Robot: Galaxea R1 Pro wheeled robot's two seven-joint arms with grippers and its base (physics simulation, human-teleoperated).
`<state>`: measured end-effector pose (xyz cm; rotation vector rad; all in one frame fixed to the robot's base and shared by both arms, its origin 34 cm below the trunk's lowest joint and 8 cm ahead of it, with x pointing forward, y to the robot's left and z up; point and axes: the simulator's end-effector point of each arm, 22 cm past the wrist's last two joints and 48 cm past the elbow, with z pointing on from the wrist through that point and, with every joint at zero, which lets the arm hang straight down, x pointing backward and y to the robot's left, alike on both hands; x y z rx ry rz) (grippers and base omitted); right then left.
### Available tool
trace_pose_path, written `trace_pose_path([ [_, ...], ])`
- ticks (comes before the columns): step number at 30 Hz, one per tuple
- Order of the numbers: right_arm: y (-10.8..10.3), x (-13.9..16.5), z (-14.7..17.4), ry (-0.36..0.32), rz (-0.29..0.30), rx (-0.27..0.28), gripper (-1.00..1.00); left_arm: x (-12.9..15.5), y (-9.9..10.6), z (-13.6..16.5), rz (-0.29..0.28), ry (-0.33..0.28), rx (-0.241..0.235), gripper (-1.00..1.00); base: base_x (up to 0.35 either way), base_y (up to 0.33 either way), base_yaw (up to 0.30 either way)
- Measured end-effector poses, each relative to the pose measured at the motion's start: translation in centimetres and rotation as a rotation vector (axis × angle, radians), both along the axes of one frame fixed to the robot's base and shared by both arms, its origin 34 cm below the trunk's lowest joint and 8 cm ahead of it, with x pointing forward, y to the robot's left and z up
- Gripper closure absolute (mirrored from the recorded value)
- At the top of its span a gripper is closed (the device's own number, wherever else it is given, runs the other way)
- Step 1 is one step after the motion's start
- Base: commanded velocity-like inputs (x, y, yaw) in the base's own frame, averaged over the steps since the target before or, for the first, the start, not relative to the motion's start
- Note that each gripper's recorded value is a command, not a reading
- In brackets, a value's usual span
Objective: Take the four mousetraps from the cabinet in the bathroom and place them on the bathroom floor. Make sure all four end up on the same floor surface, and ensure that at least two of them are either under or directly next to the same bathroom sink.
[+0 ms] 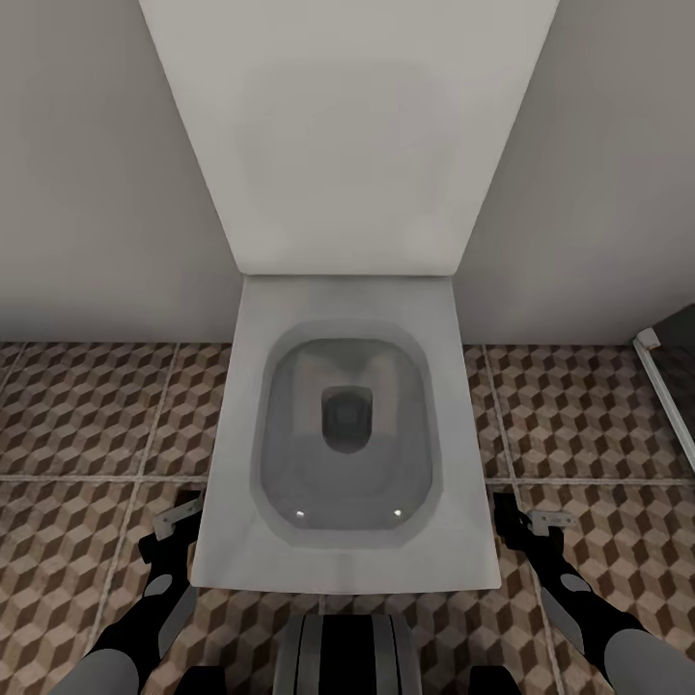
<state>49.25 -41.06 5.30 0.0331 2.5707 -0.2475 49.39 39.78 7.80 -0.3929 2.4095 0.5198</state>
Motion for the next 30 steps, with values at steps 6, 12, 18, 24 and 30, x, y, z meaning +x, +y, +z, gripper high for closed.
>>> trace_pose_path([
  [6, 0.01, 0.00, -0.01, 0.001, 0.000, 0.000, 1.00, -0.02, 0.00, 0.00, 0.000, 0.000, 0.000, 1.00, 0.000, 0.000, 0.000],
  [12, 0.08, -0.02, -0.03, 0.002, 0.004, 0.000, 1.00, 0.00, 0.00, 0.00, 0.000, 0.000, 0.000, 1.00, 0.000, 0.000, 0.000],
  [18, 0.10, -0.03, -0.04, 0.002, 0.005, 0.000, 1.00, -0.01, 0.00, 0.00, 0.000, 0.000, 0.000, 1.00, 0.000, 0.000, 0.000],
  [24, 0.16, 0.00, -0.04, 0.002, 0.006, 0.001, 1.00, -0.01, 0.00, 0.00, 0.000, 0.000, 0.000, 1.00, 0.000, 0.000, 0.000],
  [30, 0.13, -0.38, -0.40, 0.011, 0.007, 0.001, 1.00, -0.34, 0.00, -0.35, 0.000, 0.008, 0.000, 1.00, 0.000, 0.000, 0.000],
])
